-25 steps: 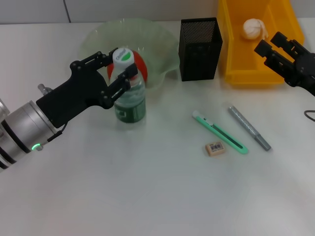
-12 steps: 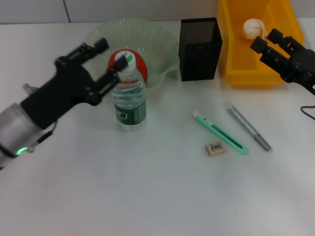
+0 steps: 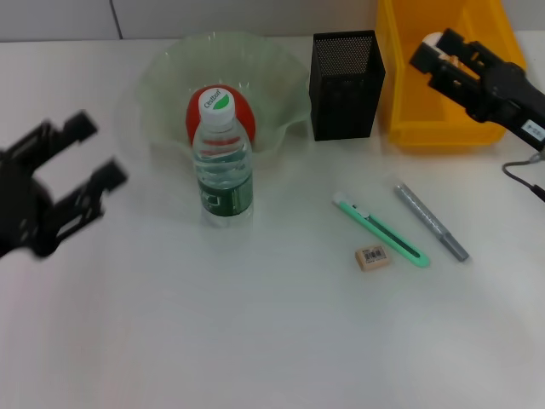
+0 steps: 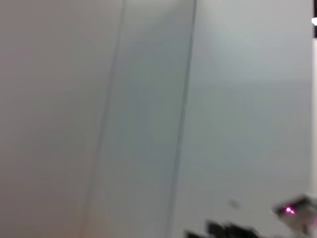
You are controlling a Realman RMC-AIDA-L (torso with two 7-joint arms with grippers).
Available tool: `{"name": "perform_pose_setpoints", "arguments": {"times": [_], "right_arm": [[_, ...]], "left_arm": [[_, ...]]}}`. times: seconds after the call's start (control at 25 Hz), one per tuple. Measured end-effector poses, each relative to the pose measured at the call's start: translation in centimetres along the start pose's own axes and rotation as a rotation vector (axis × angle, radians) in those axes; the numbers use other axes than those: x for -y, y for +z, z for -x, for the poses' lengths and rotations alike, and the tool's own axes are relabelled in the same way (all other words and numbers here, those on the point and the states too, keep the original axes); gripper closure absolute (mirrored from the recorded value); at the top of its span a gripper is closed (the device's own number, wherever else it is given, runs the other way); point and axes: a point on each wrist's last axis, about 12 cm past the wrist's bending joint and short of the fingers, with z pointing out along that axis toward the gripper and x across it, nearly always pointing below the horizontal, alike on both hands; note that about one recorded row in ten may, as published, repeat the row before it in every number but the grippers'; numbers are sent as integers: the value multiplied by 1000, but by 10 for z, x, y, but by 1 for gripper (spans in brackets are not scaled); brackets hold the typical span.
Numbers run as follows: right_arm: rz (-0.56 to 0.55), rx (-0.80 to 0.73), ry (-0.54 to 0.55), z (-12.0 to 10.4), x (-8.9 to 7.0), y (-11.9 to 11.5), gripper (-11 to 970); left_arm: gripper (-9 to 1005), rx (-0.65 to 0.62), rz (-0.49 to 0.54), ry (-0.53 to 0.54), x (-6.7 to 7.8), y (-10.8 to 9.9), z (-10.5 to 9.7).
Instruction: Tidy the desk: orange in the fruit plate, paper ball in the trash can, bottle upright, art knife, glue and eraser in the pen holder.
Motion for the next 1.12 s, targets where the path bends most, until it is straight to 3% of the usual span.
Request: {"name": "perform_pose_setpoints", "arguments": {"times": [0.04,0.2,0.24,0.28,0.4,0.44,0.48,0.64,0.68,0.8,0.84,1.12], "right_arm": [[48,-33,6,6,-1,9,188],[138,-127,5,20,-3,26,191],[199,-231,-4,32,-5,37,192],[199,-231,-4,32,-5,37,193],[251,-426,-22,54,-11,51,196],[236,-556,-36,68,-15,59,197],[236,-556,-36,68,-15,59,198],[126,-876,-117,91,-33,82,201],[126,-876,-117,91,-33,82,202],[58,-1061,-167,91,-42,94,204],[-7,-1197,-211,87,-46,103,205],[-112,-1324,-286,73,-51,125,211]], "left_arm": [[358,-64,-53,-41,0,-12,5],[336,-179,-140,-100,0,-23,10],[331,-262,-182,-135,-1,-26,11],[325,-262,-182,-135,-1,-26,11],[248,-354,-198,-182,-3,-29,10],[212,-395,-192,-203,-5,-28,7],[212,-395,-192,-203,-5,-28,7],[212,-413,-181,-209,-4,-26,3],[212,-413,-181,-209,-4,-26,3],[212,-419,-186,-209,-3,-26,2],[212,-433,-197,-209,-2,-24,1],[212,-450,-190,-210,-3,-25,-2]]}}
